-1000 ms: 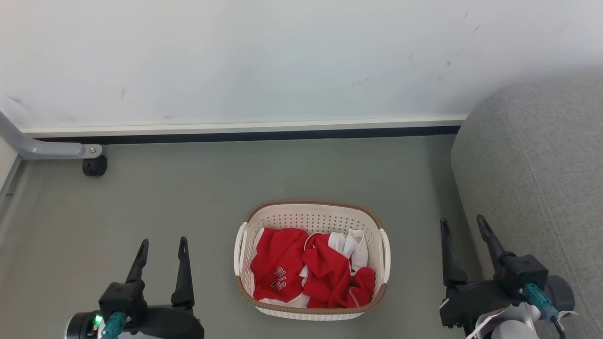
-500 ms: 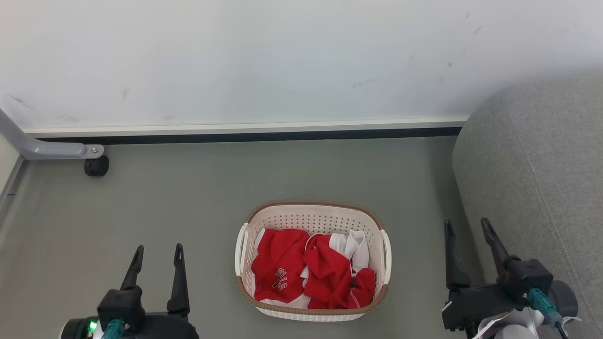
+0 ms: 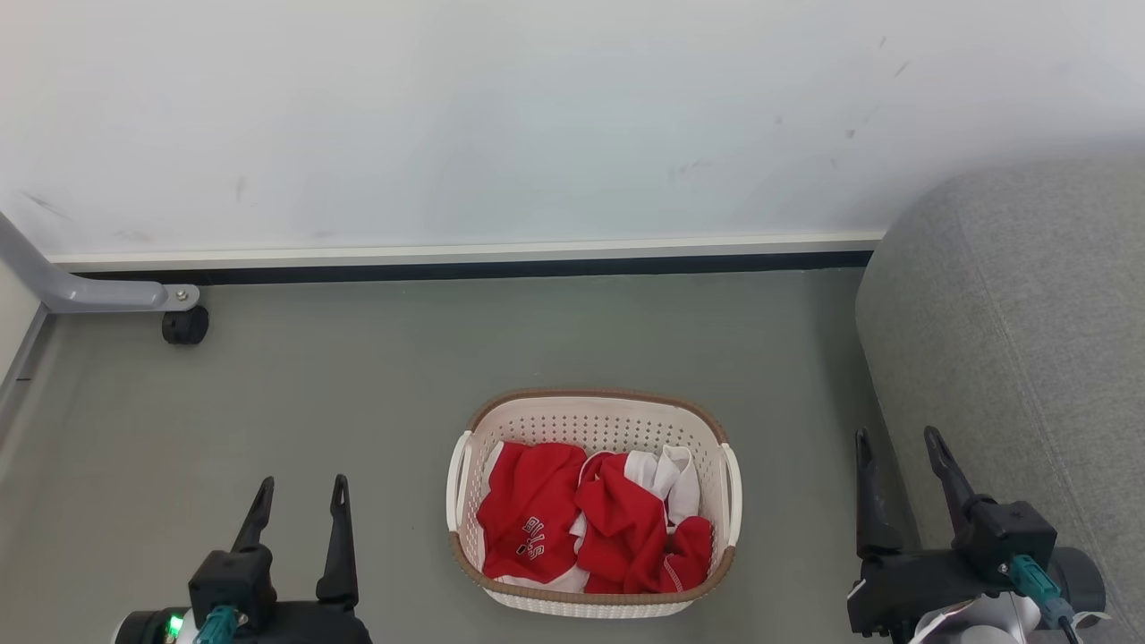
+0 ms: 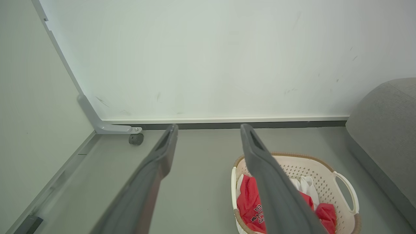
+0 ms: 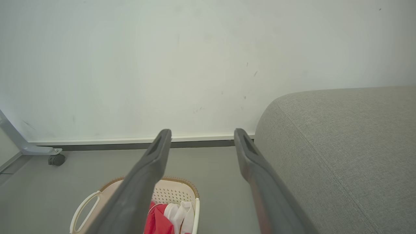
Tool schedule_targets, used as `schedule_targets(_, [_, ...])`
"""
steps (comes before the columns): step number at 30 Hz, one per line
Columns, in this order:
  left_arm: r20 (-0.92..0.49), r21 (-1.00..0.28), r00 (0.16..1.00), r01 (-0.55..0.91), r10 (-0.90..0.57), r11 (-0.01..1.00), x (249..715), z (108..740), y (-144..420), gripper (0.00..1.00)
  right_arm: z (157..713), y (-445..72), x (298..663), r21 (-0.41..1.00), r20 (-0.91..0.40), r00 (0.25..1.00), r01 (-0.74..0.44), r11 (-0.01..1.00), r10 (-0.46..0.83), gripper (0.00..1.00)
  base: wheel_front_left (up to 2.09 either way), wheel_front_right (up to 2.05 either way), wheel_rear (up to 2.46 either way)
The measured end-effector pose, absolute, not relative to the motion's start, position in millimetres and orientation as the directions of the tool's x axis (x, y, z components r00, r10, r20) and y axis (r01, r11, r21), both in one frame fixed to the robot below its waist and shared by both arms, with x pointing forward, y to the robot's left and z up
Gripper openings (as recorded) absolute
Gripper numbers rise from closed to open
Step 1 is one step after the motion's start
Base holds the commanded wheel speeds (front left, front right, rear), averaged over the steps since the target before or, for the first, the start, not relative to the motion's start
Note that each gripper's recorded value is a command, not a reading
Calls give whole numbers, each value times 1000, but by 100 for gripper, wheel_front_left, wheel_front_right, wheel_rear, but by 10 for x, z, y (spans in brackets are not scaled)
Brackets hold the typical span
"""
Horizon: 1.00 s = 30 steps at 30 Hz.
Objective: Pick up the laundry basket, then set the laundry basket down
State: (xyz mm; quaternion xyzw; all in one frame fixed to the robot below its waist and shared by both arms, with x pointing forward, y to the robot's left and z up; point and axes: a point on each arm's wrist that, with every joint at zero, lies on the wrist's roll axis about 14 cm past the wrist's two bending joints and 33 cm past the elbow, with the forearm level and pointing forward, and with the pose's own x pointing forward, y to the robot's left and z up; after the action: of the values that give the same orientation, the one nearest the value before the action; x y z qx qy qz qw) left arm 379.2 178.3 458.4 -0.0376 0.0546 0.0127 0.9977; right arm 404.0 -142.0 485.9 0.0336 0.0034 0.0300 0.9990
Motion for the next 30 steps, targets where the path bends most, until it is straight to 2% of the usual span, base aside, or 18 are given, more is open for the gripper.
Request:
schedule_targets(15, [-131, -68, 991, -31, 22, 997, 3734, 4557, 1783, 100, 4885, -1401, 4026, 54, -1, 998, -66, 996, 67, 100, 0, 0, 0])
schedule_targets(16, [-136, -65, 990, -34, 25, 997, 3729, 4541, 1787, 0, 4869, -1399, 4023, 54, -6, 998, -67, 996, 67, 0, 0, 0, 0])
schedule_targets(25, [-200, -104, 979, -59, 38, 993, 3632, 4362, 1806, 0, 4653, -1450, 3922, 101, -82, 996, -38, 994, 47, 0, 0, 0, 0])
schedule_targets(30, [-228, -191, 973, -89, 44, 978, 3624, 4329, 1833, 0, 4622, -1526, 3919, 183, -111, 994, -2, 983, 23, 0, 0, 0, 0])
